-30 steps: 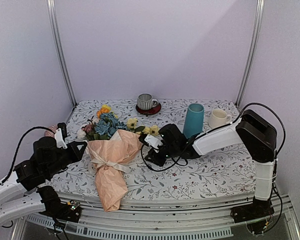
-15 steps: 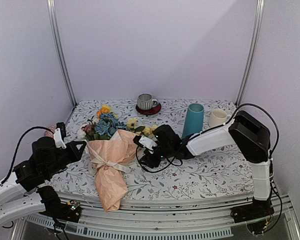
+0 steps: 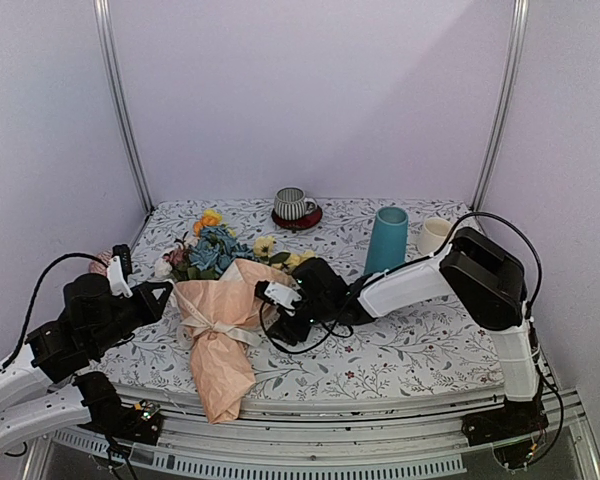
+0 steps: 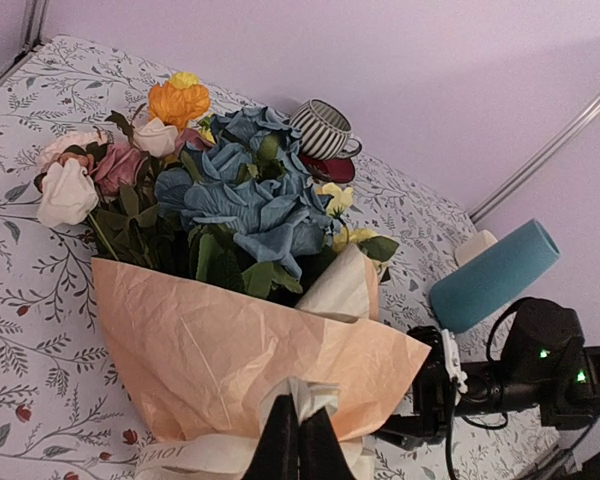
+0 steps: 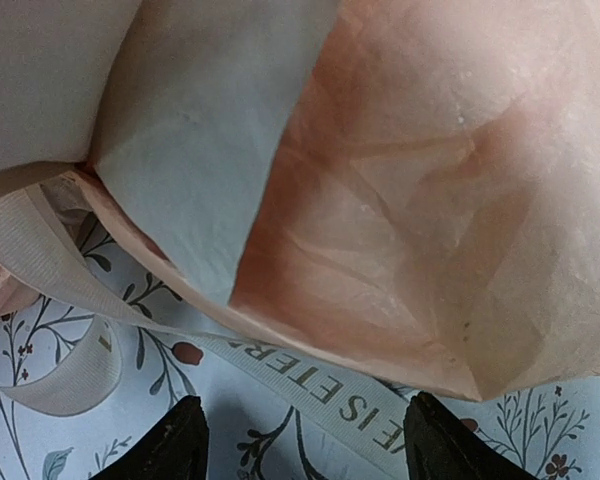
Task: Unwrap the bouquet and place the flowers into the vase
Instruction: Untie the ribbon from the tied bouquet.
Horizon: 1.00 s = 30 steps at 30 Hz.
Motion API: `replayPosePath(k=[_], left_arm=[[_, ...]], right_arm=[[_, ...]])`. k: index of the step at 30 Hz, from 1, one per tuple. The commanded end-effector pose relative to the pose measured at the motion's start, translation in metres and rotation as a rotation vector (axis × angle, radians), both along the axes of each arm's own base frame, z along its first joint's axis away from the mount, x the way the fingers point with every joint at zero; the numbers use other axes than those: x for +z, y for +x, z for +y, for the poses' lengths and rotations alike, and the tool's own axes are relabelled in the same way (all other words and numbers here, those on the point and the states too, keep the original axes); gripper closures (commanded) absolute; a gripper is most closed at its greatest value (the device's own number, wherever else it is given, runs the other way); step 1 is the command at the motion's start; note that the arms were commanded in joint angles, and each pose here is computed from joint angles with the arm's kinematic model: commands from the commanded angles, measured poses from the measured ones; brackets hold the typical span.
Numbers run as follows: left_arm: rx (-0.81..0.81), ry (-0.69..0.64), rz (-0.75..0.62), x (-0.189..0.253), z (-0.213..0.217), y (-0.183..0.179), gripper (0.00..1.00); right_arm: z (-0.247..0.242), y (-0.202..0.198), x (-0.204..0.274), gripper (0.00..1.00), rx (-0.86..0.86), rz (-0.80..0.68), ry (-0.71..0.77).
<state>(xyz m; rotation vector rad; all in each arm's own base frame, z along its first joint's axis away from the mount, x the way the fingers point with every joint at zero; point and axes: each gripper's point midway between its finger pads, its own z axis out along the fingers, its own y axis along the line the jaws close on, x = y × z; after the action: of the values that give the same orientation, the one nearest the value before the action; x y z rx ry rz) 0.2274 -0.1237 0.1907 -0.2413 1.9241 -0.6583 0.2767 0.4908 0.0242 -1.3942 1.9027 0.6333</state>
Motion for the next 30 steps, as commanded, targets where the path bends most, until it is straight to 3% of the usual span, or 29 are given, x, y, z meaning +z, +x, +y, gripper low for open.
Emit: replayPosePath(k=[1, 6, 11, 15, 21, 30], left_arm=[[0.009, 0.007, -0.017, 0.003, 0.003, 0.001, 1.0], [0.009, 0.008, -0.019, 0.004, 0.004, 0.001, 1.0], [0.007, 0.015, -0.016, 0.004, 0.004, 0.001, 1.0], [0.01, 0.018, -0.014, 0.003, 0.005, 0.001, 1.0], [0.01, 0.015, -0.011, 0.002, 0.005, 0.001, 1.0], [0.002, 0.013, -0.002, 0.002, 0.002, 0.001, 1.0]], right_arm=[[0.013, 0.001, -0.008, 0.29, 0.003, -0.03, 0.002], [0.021, 0.002, -0.014, 0.23, -0.005, -0.038, 0.007], [0.028, 0.002, -0.019, 0.29, -0.014, -0.031, -0.01], [0.027, 0.001, -0.013, 0.47, -0.02, -0.037, 0.004], [0.02, 0.004, 0.01, 0.95, -0.056, -0.073, 0.047], [-0.002, 0.007, 0.052, 0.98, -0.118, -0.125, 0.135]])
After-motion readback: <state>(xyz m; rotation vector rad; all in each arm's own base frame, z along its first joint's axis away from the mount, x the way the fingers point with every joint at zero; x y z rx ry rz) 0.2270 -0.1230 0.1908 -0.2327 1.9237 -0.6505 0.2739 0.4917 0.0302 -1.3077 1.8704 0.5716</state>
